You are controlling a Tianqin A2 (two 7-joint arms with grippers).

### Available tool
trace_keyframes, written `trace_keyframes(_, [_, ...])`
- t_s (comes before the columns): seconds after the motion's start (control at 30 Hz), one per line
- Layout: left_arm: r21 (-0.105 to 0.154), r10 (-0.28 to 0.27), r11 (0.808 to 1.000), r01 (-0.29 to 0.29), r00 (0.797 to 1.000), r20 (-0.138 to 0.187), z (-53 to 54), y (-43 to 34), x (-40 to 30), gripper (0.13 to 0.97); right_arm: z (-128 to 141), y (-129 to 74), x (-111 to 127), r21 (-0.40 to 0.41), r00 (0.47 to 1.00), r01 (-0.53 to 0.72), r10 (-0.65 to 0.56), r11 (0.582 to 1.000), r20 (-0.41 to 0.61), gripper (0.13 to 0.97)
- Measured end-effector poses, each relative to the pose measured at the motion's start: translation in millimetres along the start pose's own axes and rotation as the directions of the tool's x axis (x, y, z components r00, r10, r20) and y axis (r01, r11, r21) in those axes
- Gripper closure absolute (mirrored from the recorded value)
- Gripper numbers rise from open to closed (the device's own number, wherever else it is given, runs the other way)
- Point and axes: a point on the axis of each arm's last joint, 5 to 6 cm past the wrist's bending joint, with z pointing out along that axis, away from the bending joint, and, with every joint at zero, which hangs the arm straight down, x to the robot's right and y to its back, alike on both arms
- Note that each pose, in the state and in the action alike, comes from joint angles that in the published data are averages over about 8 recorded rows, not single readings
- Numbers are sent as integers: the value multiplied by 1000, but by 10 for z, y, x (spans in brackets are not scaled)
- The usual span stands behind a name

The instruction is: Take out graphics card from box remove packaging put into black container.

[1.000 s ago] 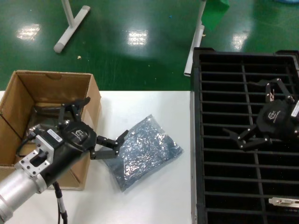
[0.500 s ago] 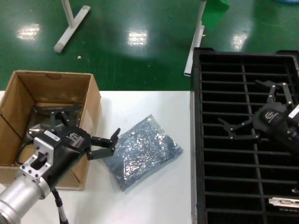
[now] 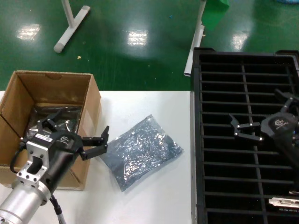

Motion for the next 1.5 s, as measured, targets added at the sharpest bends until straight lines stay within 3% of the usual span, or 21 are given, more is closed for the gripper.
trace_keyframes(0.43, [-9,-89,996,92,985,146,-128,-4,135,132,-241,234,-260,-23,962,-173,164,985,-220,130])
trace_keyframes(0.57, [-6,-108,994,110,979,175,-156,-8,161,132,-298,280,-309,-27,945,-207,193,978,-266,130])
trace_keyframes(1.5, [-4,-117,993,120,975,191,-172,-10,175,132,-331,305,-337,-30,934,-225,207,974,-291,130])
